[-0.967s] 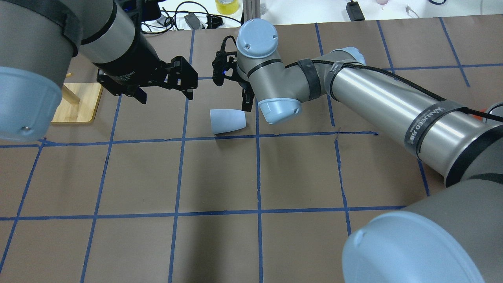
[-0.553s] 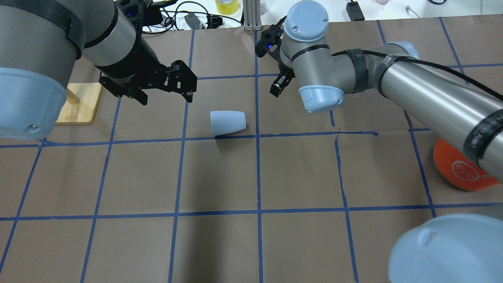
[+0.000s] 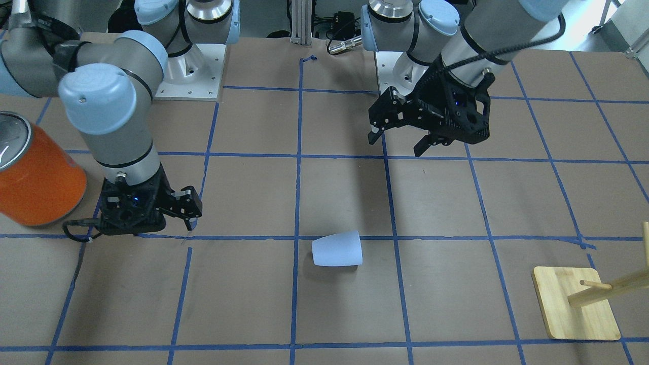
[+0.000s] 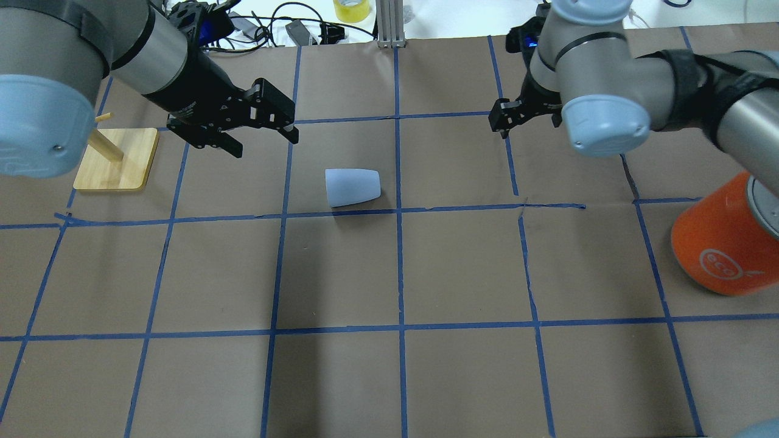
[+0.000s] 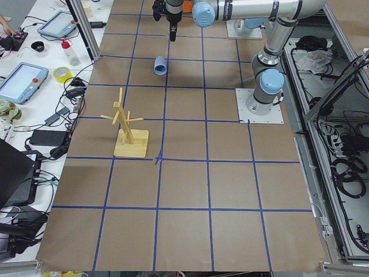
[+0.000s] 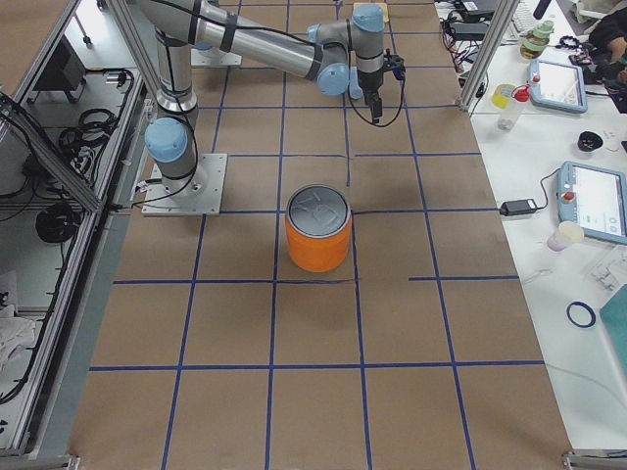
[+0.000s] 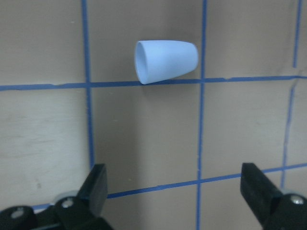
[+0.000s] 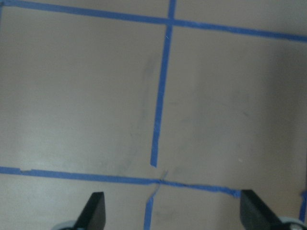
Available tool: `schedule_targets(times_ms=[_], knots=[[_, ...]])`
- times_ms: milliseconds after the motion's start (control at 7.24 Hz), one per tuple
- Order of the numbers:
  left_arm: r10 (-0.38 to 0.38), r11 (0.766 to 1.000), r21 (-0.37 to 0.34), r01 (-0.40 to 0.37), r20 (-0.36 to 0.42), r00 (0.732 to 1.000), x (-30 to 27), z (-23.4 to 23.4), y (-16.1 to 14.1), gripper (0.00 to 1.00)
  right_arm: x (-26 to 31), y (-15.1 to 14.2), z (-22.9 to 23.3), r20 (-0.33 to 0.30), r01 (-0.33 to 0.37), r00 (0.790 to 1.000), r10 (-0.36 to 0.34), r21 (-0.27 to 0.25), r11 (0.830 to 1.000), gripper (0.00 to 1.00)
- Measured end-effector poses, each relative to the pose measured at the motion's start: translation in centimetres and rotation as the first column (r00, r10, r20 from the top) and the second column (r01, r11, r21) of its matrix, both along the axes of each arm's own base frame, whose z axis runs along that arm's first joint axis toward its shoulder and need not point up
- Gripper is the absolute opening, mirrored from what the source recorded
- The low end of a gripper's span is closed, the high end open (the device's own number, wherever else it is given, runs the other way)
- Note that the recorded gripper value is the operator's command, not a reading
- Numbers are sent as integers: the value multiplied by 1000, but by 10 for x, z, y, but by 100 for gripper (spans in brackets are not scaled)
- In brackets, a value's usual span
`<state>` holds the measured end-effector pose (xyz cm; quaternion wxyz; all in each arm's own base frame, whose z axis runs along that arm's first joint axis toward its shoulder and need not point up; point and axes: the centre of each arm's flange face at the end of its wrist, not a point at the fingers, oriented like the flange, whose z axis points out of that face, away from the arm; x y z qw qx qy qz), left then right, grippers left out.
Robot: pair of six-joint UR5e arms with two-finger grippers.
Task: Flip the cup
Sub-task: 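Raise the right gripper away while the left arm reaches toward the cup, then move the left gripper to the cup's open end and grasp its rim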
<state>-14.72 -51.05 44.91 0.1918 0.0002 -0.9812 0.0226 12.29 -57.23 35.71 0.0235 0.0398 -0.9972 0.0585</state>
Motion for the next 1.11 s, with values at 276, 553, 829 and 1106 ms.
schedule_targets(times_ms=[276,553,829,1106], knots=[[-6,999,46,10,-94,996,14,-68,-41,100,-23,39,51,3,129,992,-130,86,988,100],[1,999,53,12,-242,970,10,-132,-77,100,-24,64,107,13,177,984,-179,117,977,100],[-4,996,81,34,-354,935,3,-177,-86,100,-22,70,129,33,187,980,-194,157,970,100],[-14,996,73,44,-367,930,6,-204,-91,100,-17,72,131,34,197,978,-206,171,965,100]])
